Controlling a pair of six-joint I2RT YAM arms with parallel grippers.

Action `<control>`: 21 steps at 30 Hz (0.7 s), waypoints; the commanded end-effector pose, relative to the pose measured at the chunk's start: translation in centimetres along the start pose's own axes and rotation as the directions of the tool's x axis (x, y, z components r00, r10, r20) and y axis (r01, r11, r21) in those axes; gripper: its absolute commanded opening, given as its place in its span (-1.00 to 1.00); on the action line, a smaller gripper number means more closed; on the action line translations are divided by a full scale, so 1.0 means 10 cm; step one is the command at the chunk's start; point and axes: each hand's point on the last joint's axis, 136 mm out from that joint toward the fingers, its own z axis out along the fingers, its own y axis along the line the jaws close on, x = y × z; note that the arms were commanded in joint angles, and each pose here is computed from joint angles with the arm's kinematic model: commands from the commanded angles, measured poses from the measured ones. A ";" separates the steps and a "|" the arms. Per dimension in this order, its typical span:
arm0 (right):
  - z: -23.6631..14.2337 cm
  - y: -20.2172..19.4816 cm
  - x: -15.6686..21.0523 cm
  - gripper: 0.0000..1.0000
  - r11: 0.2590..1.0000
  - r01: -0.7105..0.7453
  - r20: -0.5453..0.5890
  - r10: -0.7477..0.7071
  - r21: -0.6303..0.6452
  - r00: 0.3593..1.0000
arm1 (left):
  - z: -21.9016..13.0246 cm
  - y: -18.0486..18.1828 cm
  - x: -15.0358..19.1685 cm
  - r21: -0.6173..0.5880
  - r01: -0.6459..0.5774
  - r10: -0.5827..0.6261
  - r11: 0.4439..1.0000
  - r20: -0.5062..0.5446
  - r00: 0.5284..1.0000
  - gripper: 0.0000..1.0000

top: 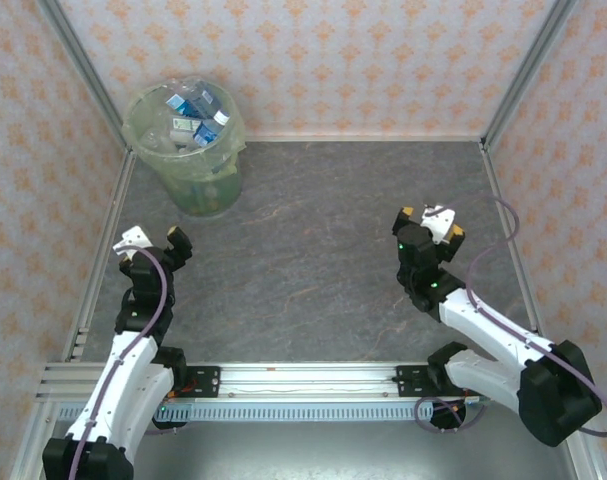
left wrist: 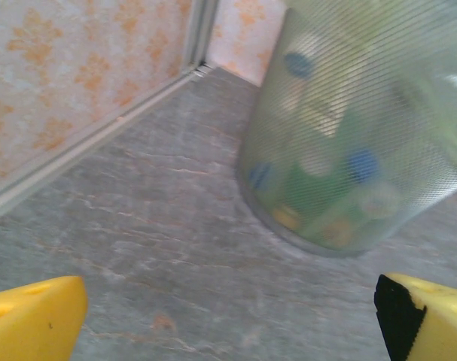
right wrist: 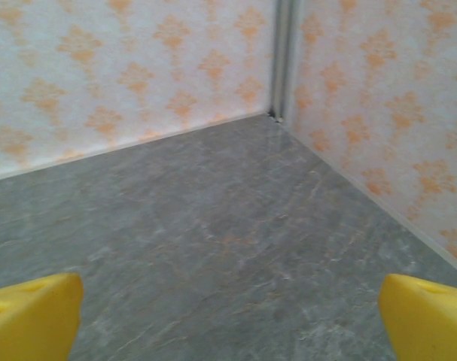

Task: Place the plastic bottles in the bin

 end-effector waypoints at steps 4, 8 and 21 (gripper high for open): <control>0.27 -0.36 0.12 1.00 0.993 -0.073 0.059 0.068 0.088 0.996 | 0.21 -0.01 -0.18 -0.045 -0.051 0.058 0.998 0.176 0.983 0.98; 0.44 -0.47 0.29 1.00 0.992 -0.079 0.050 0.074 0.097 0.996 | 0.42 -0.03 -0.03 -0.072 -0.128 0.139 0.989 0.184 0.973 0.98; 0.70 -0.26 0.42 1.00 0.994 -0.075 0.110 0.084 -0.082 0.990 | 0.76 -0.35 0.19 0.079 -0.172 0.146 0.982 0.265 0.953 0.99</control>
